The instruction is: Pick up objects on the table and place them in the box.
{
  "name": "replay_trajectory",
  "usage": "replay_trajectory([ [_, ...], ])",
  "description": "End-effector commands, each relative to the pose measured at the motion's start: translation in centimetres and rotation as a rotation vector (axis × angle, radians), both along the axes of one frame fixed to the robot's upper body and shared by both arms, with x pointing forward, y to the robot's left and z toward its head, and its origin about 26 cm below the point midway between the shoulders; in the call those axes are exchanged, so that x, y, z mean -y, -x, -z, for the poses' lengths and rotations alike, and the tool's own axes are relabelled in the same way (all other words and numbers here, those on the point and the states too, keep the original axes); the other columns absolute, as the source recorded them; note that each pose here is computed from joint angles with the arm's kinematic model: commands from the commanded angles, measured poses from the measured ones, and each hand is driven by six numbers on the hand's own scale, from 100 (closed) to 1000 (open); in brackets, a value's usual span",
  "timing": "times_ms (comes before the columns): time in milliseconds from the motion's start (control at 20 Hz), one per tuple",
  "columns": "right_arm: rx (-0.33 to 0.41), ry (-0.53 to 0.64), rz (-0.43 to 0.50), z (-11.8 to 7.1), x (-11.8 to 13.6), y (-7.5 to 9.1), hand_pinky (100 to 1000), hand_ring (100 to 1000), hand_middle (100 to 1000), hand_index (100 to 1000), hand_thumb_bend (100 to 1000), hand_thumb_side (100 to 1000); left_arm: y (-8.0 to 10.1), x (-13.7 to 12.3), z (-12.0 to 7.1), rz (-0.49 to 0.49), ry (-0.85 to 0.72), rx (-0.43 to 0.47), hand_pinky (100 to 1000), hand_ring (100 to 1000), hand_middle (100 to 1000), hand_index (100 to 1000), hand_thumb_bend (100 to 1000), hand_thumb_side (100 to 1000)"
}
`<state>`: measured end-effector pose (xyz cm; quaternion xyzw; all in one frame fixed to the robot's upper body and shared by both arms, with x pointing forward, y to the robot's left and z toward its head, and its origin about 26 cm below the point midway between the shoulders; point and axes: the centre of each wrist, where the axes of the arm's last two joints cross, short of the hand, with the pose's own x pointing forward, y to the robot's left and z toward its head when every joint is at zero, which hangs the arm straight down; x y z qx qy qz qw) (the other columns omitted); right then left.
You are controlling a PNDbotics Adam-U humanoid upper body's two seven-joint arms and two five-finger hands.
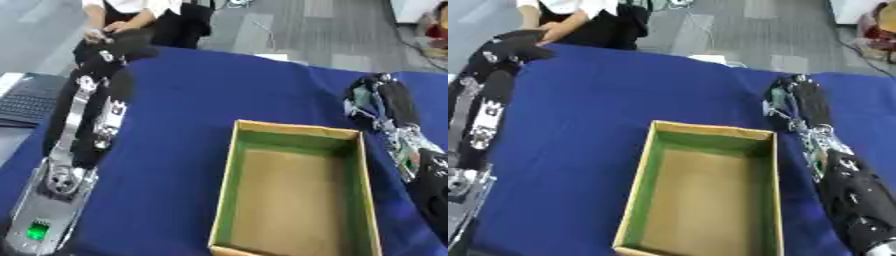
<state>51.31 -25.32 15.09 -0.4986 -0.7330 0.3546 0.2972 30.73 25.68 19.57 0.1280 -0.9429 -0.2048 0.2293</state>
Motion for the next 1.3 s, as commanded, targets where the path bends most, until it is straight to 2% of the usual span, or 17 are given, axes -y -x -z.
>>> replay_trajectory([
  [50, 0.069, 0.004, -0.024, -3.1, 0.3, -0.4, 100, 100, 187, 262, 100, 100, 0.2, -0.4, -0.5, -0.006, -0.011, 0.016, 847, 724, 833, 864, 281, 897],
  [550, 0.079, -0.028, -0.165, -5.9, -0.5, -0.3, 100, 100, 178, 255, 100, 100, 0.1, -0.5, -0.1, -0.011, -0.010, 0.000, 847, 725, 833, 864, 282, 895],
  [1000, 0.094, -0.061, -0.299, -7.1, -0.6, 0.4, 100, 100, 175, 251, 100, 100, 0.1, -0.7, 0.2, -0.019, -0.012, -0.012, 847, 725, 834, 864, 281, 895],
  [1300, 0.099, -0.097, -0.418, -7.8, -1.3, 1.6, 100, 100, 171, 243, 100, 100, 0.1, -0.8, 0.2, -0.023, -0.014, -0.010, 847, 725, 834, 864, 282, 895],
])
